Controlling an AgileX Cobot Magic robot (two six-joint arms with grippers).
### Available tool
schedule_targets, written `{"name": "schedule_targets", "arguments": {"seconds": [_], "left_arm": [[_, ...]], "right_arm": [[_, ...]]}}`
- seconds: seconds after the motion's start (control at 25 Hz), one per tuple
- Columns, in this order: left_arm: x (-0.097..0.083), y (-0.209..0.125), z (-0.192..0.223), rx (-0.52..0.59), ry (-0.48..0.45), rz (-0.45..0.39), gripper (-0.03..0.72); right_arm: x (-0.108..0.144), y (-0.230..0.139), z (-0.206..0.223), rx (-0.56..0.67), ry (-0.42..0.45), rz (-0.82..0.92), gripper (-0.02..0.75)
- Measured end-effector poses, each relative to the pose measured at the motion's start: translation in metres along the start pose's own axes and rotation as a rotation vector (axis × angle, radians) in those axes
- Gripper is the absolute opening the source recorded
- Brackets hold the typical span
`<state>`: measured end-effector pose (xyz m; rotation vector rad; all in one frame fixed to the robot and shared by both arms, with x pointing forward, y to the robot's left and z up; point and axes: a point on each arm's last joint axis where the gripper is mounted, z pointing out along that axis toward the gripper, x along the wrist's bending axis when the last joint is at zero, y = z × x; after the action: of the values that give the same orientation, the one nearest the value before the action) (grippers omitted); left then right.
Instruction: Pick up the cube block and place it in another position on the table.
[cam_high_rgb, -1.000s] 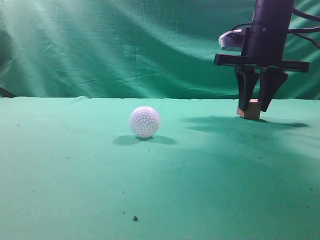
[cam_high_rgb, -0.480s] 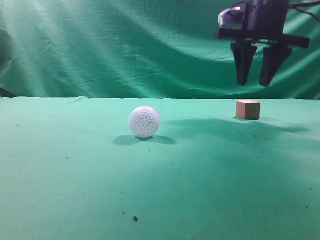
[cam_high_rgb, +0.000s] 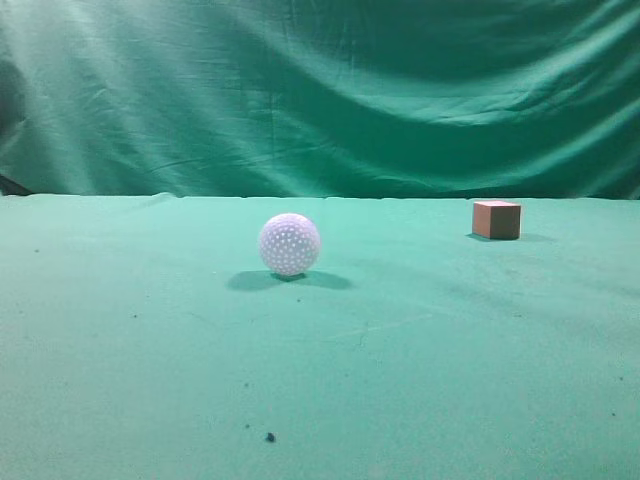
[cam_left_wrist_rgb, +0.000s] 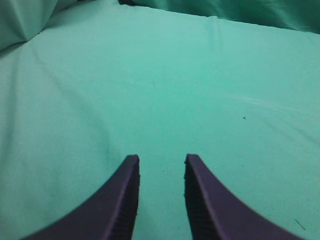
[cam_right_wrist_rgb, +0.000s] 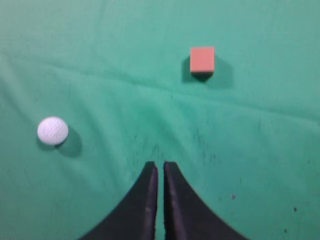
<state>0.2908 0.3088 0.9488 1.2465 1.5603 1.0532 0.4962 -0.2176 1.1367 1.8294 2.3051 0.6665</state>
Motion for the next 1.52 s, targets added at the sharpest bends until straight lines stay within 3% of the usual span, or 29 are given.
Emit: {"name": "schedule_targets", "arguments": {"seconds": [0.32, 0.56, 0.8, 0.88, 1.08, 1.36, 1.52], "left_arm": [[0.000, 0.000, 0.000, 0.000, 0.000, 0.000, 0.262], [0.000, 0.000, 0.000, 0.000, 0.000, 0.000, 0.262], [0.000, 0.000, 0.000, 0.000, 0.000, 0.000, 0.262], [0.000, 0.000, 0.000, 0.000, 0.000, 0.000, 0.262], [0.000, 0.000, 0.000, 0.000, 0.000, 0.000, 0.262], [0.000, 0.000, 0.000, 0.000, 0.000, 0.000, 0.262], [0.000, 0.000, 0.000, 0.000, 0.000, 0.000, 0.262]], "right_arm": [[-0.002, -0.119, -0.038, -0.300, 0.009, -0.013, 0.000], [0.003, -0.199, -0.076, -0.566, 0.068, -0.051, 0.000], [-0.006, -0.269, -0.102, -0.969, -0.025, -0.124, 0.000], [-0.013, -0.278, -0.091, -0.977, -0.031, -0.020, 0.000], [-0.025, -0.275, -0.046, -0.856, -0.076, 0.126, 0.000], [-0.043, -0.261, 0.027, -0.997, -0.168, 0.131, 0.000], [-0.049, -0.266, 0.061, -1.034, -0.176, 0.083, 0.000]]}}
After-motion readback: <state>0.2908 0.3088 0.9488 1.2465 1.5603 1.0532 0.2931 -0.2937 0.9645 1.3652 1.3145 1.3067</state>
